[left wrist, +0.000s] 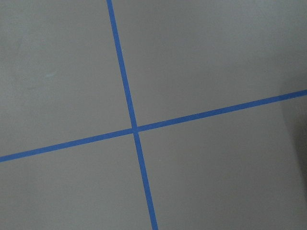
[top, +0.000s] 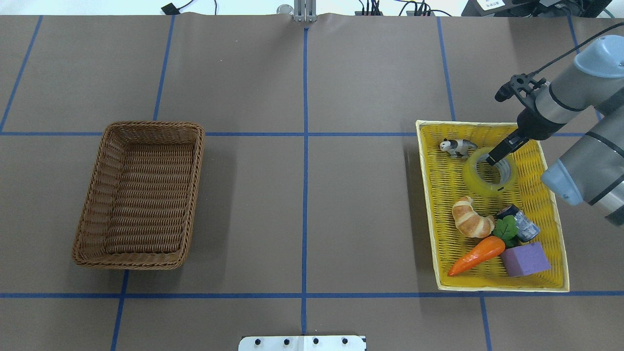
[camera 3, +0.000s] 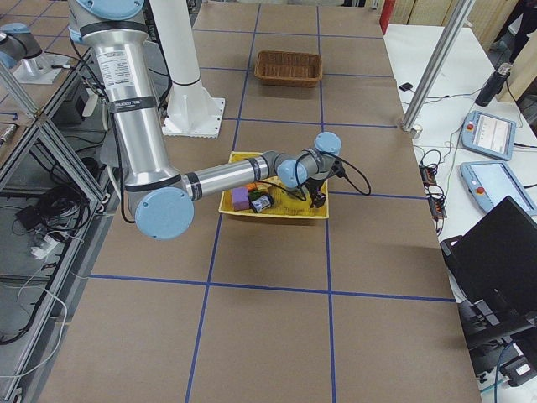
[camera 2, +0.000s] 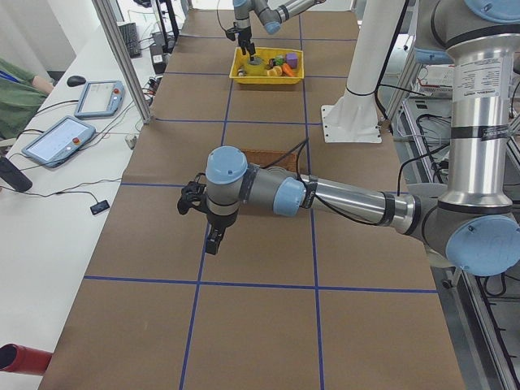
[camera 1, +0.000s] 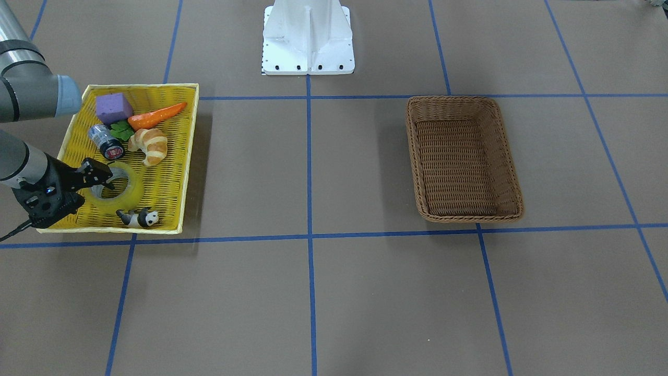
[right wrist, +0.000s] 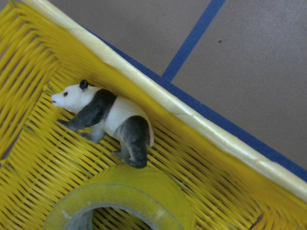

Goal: Move tape to another basket

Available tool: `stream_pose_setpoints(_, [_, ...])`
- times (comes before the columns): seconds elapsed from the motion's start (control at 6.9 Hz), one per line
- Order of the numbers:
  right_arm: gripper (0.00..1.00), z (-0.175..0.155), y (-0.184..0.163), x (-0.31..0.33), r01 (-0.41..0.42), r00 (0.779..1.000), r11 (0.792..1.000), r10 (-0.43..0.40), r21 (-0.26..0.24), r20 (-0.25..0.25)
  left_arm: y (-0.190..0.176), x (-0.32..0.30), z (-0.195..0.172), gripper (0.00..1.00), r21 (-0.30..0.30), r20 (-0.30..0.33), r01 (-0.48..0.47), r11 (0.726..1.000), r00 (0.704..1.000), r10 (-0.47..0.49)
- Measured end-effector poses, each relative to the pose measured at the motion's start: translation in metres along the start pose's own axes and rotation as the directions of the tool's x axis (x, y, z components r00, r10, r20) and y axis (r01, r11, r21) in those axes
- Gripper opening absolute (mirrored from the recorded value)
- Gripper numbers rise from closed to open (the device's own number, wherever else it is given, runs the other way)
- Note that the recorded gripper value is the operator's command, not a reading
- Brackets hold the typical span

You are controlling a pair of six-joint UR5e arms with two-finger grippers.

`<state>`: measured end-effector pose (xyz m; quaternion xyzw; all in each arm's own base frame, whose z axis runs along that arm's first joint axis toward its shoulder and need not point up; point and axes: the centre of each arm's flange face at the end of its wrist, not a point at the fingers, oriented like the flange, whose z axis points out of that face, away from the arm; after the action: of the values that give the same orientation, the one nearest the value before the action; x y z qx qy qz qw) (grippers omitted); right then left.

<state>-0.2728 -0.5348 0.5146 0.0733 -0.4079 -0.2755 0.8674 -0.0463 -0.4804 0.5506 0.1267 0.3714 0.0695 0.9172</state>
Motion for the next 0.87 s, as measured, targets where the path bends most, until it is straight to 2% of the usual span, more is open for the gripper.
stream_pose_setpoints(0.14, [0.92, 0.002, 0.002, 0.002, -0.007, 1.000, 1.000, 0.007, -0.007, -0.002, 0.000, 0.000, 0.000, 0.99, 0.001, 0.000, -0.001, 1.000, 1.000, 0.001])
stream_pose_setpoints(0.58, [0.91, 0.006, 0.011, 0.008, -0.021, 1.000, 1.000, 0.021, -0.021, -0.006, -0.003, 0.002, -0.002, 0.99, 0.006, 0.000, -0.004, 1.000, 1.000, 0.004])
stream_pose_setpoints(0.72, [0.65, 0.007, 0.014, 0.010, -0.024, 1.000, 0.999, 0.024, -0.025, -0.007, -0.004, 0.002, -0.002, 0.98, 0.006, 0.000, -0.005, 1.000, 1.000, 0.005])
stream_pose_setpoints(0.87, [0.26, 0.008, 0.016, 0.012, -0.028, 1.000, 0.999, 0.027, -0.029, -0.007, -0.004, 0.003, -0.003, 0.99, 0.007, 0.000, -0.006, 1.000, 1.000, 0.006])
